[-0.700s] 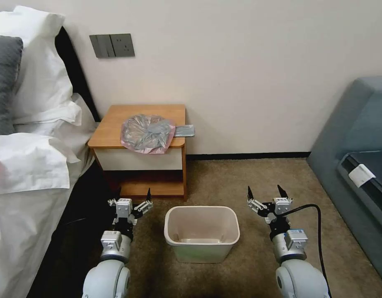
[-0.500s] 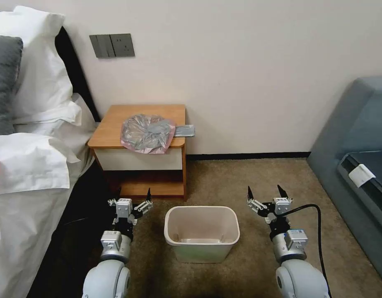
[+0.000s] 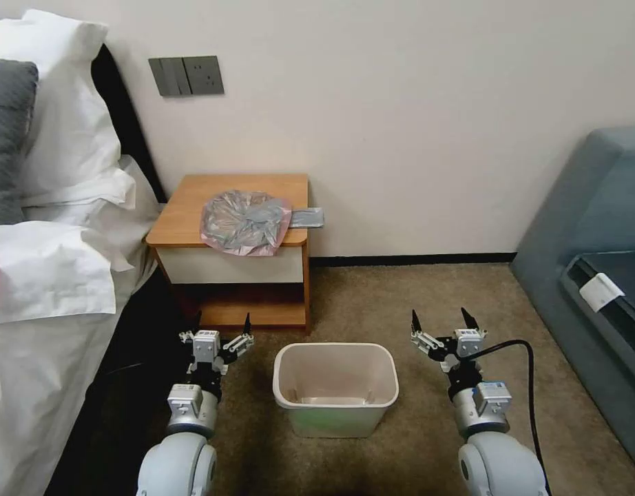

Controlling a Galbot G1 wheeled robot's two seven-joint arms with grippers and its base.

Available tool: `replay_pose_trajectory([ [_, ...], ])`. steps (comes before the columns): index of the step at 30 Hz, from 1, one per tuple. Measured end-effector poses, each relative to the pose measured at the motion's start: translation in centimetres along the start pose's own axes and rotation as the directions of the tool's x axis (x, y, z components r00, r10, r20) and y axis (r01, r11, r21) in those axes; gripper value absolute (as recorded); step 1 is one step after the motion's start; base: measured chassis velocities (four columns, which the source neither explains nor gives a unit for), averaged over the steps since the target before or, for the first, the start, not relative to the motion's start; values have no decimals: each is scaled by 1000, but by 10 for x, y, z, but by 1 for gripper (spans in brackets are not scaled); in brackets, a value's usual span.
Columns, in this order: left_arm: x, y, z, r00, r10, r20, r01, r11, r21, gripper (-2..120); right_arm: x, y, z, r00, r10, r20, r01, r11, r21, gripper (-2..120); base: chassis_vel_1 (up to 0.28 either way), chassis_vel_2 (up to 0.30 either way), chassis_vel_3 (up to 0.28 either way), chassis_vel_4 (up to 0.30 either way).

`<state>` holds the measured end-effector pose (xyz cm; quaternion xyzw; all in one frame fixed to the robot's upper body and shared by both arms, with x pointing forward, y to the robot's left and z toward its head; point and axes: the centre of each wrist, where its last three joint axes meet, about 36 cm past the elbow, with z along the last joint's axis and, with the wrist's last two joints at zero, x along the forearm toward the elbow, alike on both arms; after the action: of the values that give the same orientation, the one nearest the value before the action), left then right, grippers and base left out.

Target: Pick up the garbage bag from the table and place it over the trash can.

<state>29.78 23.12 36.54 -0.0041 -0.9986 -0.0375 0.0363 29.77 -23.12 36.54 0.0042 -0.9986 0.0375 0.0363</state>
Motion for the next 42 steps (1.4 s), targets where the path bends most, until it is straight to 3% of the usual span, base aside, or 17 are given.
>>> replay_pose_trajectory([
  [14,1,0,-1,1000,0,1,0,1000,1,100,1,0,-2,1000,0,3,0,1000,-2,100,0,0,0,0],
  [19,10,1,-18,1000,-6,10,6,1000,22,100,10,0,-25,1000,2,27,-1,1000,-31,100,0,0,0,0],
  [20,19,2,-32,1000,-11,16,10,999,41,100,18,1,-45,999,5,46,-3,998,-57,100,0,0,0,0],
  [22,22,2,-38,1000,-12,18,11,999,48,100,22,1,-53,999,6,52,-2,998,-68,100,0,0,0,0],
  [32,62,5,-103,999,-15,43,9,992,124,100,68,1,-140,991,3,132,21,984,-179,100,0,0,0,0],
  [37,81,5,-134,999,-8,54,-1,987,158,100,74,1,-148,991,1,133,25,981,-192,100,0,0,0,0],
  [42,89,5,-136,1000,-3,8,1,984,178,100,74,1,-147,992,-4,126,30,979,-201,100,0,0,0,0],
])
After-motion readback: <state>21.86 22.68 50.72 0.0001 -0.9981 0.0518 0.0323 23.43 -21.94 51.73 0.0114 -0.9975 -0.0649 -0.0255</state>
